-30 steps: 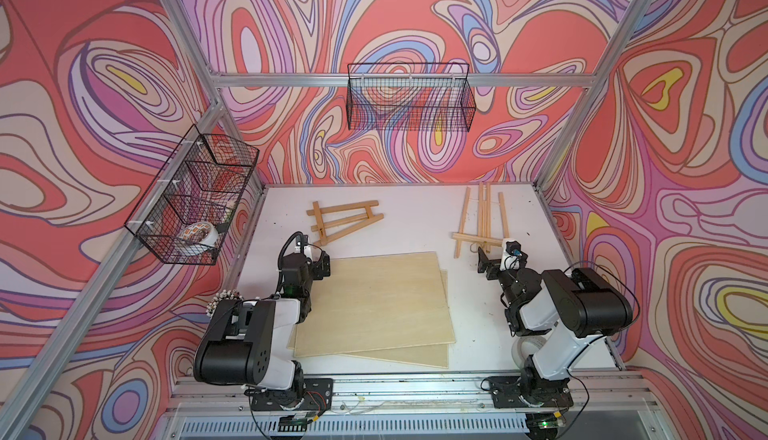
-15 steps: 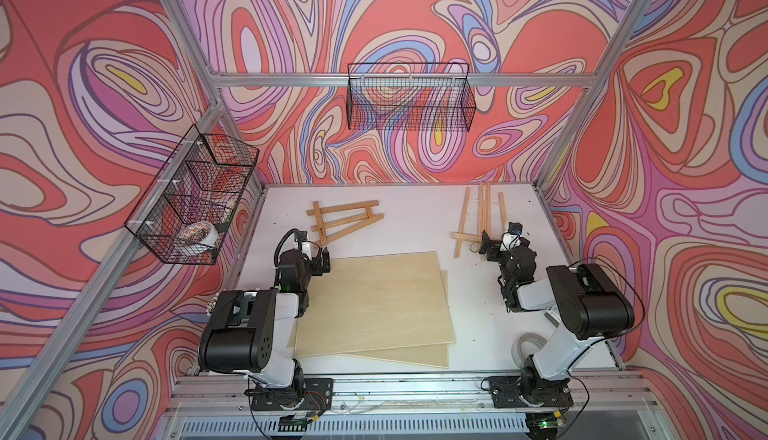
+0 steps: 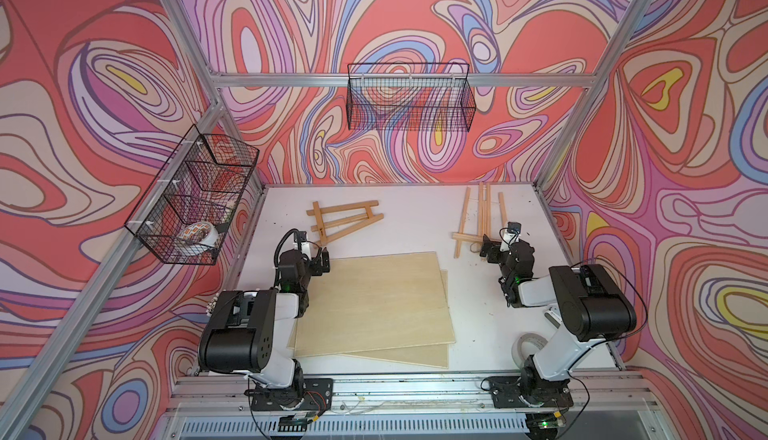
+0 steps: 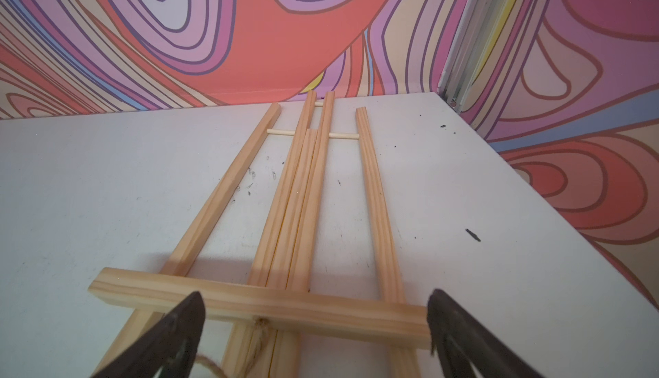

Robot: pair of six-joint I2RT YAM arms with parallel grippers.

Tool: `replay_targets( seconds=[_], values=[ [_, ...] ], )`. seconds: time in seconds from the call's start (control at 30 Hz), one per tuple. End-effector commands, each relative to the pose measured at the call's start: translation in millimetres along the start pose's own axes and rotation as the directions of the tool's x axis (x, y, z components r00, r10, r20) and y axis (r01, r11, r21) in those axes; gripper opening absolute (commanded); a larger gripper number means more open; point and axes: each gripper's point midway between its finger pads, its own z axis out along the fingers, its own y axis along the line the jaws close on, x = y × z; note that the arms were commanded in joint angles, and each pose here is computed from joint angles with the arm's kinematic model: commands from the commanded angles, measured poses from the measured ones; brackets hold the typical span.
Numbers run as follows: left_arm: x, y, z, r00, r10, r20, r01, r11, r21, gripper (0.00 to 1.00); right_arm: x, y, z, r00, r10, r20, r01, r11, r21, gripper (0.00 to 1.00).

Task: Disassemble the easel
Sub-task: Reset both arms

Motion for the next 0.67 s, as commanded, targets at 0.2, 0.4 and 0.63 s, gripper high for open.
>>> replay_targets(
  seconds=[0.2,0.4,0.63],
  values=[
    [-2.8,0.4,2.2,1.0,-0.001,0.006,0.001,1.0,-0.005,1.0,1.0,-1.0,-1.7,1.0,0.007,-0.004,-0.007,1.0,0.0,0.98],
    [-1.6,0.3,3.8,1.0,-0.001,-0.004,0.001,1.0,-0.004,1.0,1.0,-1.3,-1.7,1.0,0.007,-0.004,-0.007,1.0,0.001,0.98],
    [-3.3,-0.2,0.5,1.0,0.014,0.015,-0.013,1.0,-0.02,1.0,0.6,-1.1,-1.6,1.0,0.007,-0.003,-0.007,1.0,0.0,0.98]
  ],
)
